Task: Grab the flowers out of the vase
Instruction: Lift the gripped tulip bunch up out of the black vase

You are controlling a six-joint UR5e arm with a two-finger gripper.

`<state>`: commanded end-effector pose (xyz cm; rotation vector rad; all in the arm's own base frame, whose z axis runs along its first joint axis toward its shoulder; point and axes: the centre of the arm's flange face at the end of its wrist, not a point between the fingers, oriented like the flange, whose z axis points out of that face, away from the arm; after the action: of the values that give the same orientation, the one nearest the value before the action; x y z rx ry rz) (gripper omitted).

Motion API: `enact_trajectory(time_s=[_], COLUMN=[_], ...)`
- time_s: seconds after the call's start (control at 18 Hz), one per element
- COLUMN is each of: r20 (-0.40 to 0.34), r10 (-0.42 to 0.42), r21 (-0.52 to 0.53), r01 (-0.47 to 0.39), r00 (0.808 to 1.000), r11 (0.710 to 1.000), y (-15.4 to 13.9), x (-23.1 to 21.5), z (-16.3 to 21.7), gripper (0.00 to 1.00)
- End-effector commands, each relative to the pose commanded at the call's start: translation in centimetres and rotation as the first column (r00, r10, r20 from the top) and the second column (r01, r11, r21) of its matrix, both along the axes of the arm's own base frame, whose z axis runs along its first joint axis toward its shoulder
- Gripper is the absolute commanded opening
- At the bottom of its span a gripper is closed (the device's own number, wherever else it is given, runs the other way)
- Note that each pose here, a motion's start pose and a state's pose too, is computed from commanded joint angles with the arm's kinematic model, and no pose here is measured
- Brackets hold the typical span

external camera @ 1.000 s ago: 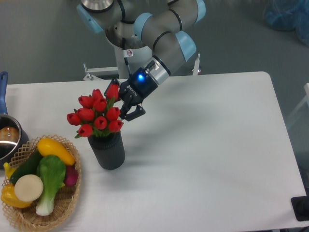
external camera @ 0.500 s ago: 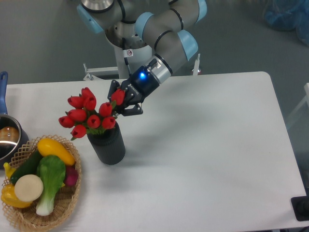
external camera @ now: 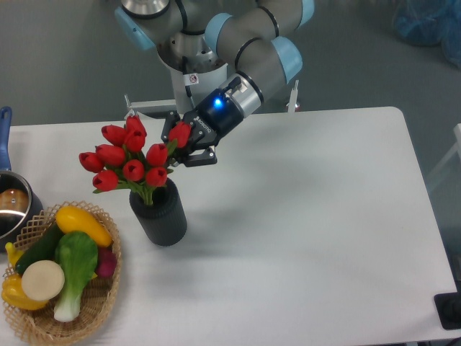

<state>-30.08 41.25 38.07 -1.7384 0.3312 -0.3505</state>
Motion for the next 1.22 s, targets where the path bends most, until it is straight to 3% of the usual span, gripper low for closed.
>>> enact_trajectory(time_s=[0.89, 1.22], r20=[0.07, 0.034], r10=[0.046, 0.085], r21=[0.034, 0.051], r01=[-0.048, -0.086], r00=[0.996, 0.996], r11=[0.998, 0.995], y=[-0.5, -1.5], x=[-2.4, -4.6], z=[6.3, 8.6], gripper=[0.0, 0.0])
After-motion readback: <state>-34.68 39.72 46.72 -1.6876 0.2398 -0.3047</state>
